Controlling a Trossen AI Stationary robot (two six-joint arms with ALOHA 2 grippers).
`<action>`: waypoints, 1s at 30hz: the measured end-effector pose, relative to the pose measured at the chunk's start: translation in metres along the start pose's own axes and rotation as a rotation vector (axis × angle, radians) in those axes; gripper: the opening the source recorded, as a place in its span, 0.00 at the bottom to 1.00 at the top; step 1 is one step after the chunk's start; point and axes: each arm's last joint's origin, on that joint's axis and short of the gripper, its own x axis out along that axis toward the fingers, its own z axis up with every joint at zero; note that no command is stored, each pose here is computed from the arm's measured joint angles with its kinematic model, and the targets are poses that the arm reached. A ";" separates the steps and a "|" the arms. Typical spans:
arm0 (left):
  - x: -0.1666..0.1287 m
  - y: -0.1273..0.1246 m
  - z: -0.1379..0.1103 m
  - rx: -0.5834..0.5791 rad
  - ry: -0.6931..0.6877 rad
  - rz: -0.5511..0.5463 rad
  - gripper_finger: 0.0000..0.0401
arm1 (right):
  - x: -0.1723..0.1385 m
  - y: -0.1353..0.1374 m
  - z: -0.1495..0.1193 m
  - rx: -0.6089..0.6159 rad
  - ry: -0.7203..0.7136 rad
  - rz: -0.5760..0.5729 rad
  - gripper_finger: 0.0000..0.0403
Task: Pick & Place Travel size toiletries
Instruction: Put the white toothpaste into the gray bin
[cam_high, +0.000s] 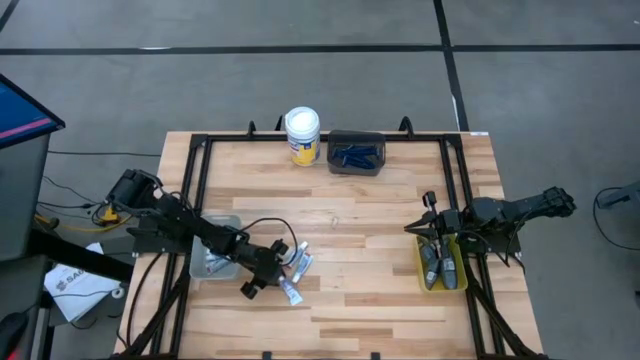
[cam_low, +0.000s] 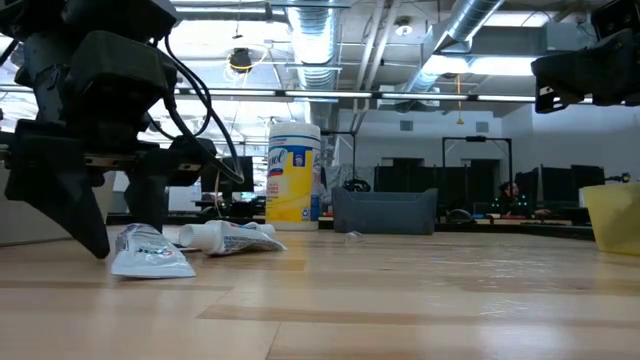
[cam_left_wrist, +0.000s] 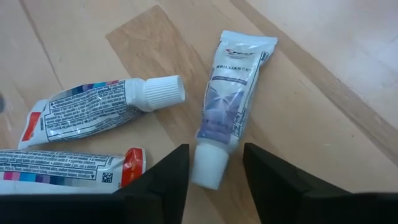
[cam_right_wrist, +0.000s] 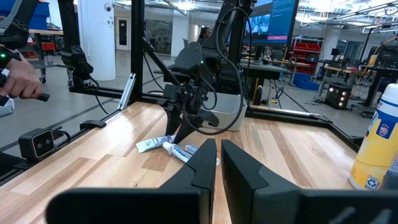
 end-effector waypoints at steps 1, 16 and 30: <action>0.000 0.000 0.000 0.000 0.000 0.000 0.35 | 0.000 0.000 0.000 0.000 0.000 0.000 0.04; 0.000 0.001 0.002 -0.115 -0.013 0.002 0.14 | 0.000 0.000 0.000 0.000 0.001 0.000 0.04; -0.076 0.013 0.037 -0.628 -0.230 0.262 0.14 | 0.000 0.000 0.000 0.000 0.001 0.000 0.04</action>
